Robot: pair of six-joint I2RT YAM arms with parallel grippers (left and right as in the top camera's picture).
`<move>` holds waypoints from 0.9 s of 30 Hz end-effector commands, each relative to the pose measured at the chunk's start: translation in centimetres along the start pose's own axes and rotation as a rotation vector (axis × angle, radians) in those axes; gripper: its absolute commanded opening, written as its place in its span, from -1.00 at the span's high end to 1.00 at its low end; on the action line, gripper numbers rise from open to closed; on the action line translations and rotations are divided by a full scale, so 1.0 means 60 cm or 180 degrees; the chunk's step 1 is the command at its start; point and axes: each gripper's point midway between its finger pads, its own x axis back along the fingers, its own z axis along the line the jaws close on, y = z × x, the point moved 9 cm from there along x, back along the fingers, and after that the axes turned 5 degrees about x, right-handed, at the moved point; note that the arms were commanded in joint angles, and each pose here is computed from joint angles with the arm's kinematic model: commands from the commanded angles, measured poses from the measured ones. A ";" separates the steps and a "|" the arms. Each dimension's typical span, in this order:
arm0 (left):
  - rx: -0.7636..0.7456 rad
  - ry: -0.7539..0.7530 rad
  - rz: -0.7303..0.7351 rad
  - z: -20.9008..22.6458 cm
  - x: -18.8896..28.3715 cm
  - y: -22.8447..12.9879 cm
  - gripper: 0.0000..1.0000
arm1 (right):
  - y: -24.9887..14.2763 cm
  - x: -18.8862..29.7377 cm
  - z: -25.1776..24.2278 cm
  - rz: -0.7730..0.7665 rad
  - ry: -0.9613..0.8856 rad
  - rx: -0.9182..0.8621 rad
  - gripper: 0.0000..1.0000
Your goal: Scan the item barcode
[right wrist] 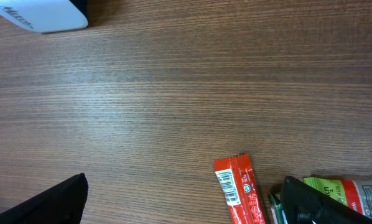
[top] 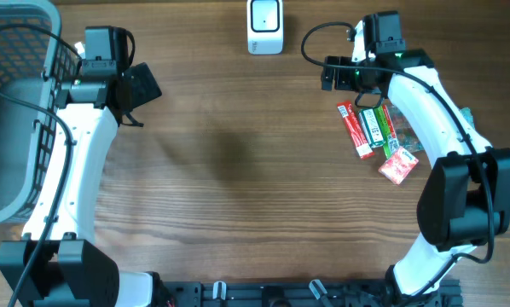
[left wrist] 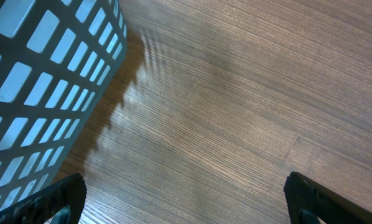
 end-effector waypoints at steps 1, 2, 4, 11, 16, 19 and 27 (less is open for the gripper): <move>-0.0015 0.0009 -0.0036 0.003 0.004 0.005 -1.00 | 0.005 0.011 0.002 -0.0061 0.0055 0.0035 -0.99; -0.0015 0.0009 -0.0036 0.003 0.004 0.005 -1.00 | 0.007 0.018 0.003 -0.0096 0.0058 0.0039 -0.99; -0.0015 0.0009 -0.0037 0.003 0.004 0.005 -1.00 | 0.015 0.047 0.007 -0.0235 0.0072 0.0056 -0.99; -0.0015 0.0009 -0.0036 0.003 0.004 0.005 -1.00 | 0.034 0.249 0.032 -0.1166 0.0166 0.0171 -1.00; -0.0015 0.0009 -0.0037 0.003 0.004 0.005 -1.00 | 0.018 0.363 0.044 -0.1686 0.0219 0.0236 -0.99; -0.0015 0.0009 -0.0036 0.003 0.004 0.005 -1.00 | 0.001 0.420 0.048 -0.1943 0.0244 0.0267 -0.99; -0.0015 0.0009 -0.0036 0.003 0.004 0.005 -1.00 | -0.057 0.550 0.050 -0.2592 0.0142 0.0284 -0.99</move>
